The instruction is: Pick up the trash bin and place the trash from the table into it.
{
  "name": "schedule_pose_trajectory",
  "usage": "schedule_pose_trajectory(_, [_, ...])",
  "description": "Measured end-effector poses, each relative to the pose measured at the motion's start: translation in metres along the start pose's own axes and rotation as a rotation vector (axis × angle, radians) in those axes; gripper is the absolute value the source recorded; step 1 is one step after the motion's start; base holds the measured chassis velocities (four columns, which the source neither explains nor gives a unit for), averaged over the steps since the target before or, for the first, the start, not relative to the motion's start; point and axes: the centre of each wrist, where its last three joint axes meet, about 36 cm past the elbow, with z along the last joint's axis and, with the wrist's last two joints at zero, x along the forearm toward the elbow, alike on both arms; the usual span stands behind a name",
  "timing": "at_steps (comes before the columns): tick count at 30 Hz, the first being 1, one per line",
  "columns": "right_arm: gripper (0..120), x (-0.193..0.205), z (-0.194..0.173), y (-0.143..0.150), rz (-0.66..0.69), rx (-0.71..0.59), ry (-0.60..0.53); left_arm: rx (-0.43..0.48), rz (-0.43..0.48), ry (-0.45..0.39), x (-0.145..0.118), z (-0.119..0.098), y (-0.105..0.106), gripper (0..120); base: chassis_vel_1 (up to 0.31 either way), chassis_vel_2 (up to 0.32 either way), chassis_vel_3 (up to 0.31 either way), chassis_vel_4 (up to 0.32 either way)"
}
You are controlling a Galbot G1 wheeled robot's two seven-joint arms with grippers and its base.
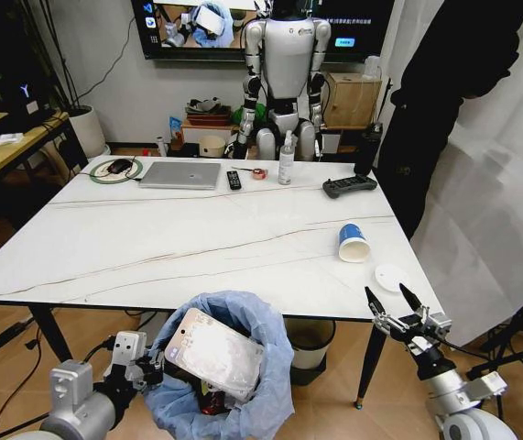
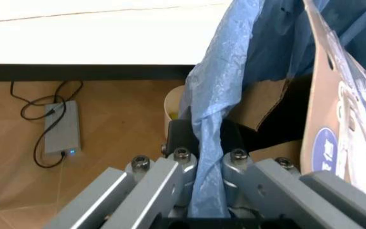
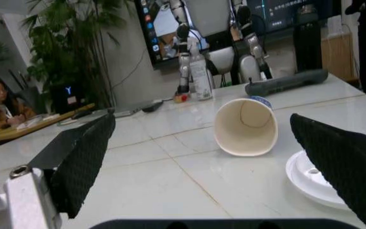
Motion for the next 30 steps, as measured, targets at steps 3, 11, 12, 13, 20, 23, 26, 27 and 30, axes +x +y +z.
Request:
schedule_pose_trajectory(3, [100,-0.005,-0.004,-0.002,0.004,0.008,0.01,0.002,-0.003,0.002,0.0,0.0,0.0,0,0.0,0.0,0.0,0.0])
schedule_pose_trajectory(11, [100,-0.019,-0.019,-0.007,0.034,0.059,0.067,0.009,-0.014,0.009,0.002,0.003,0.001,0,0.0,0.0,0.0,0.0])
schedule_pose_trajectory(12, [100,-0.023,-0.022,-0.008,0.041,0.065,0.079,0.011,-0.016,0.009,0.002,0.003,0.001,0,0.0,0.0,0.0,0.0])
schedule_pose_trajectory(13, [100,-0.023,-0.022,-0.008,0.041,0.065,0.079,0.011,-0.016,0.009,0.002,0.003,0.001,0,0.0,0.0,0.0,0.0])
schedule_pose_trajectory(20, [100,-0.041,-0.038,-0.02,0.03,0.067,0.111,0.016,-0.027,0.012,0.003,0.005,0.001,0,0.0,0.0,0.0,0.0])
schedule_pose_trajectory(23, [100,-0.055,-0.049,-0.033,0.011,0.088,0.138,0.021,-0.036,0.012,0.004,0.007,0.001,0,0.0,0.0,0.0,0.0])
schedule_pose_trajectory(26, [100,-0.069,-0.057,-0.047,0.008,0.143,0.177,0.024,-0.045,0.013,0.005,0.007,0.002,0,0.0,0.0,0.0,0.0])
schedule_pose_trajectory(27, [100,-0.069,-0.057,-0.047,0.008,0.143,0.177,0.024,-0.045,0.013,0.005,0.007,0.002,0,0.0,0.0,0.0,0.0])
schedule_pose_trajectory(30, [100,-0.079,-0.062,-0.052,0.02,0.173,0.201,0.026,-0.048,0.013,0.005,0.008,0.002,0,0.0,0.0,0.0,0.0])
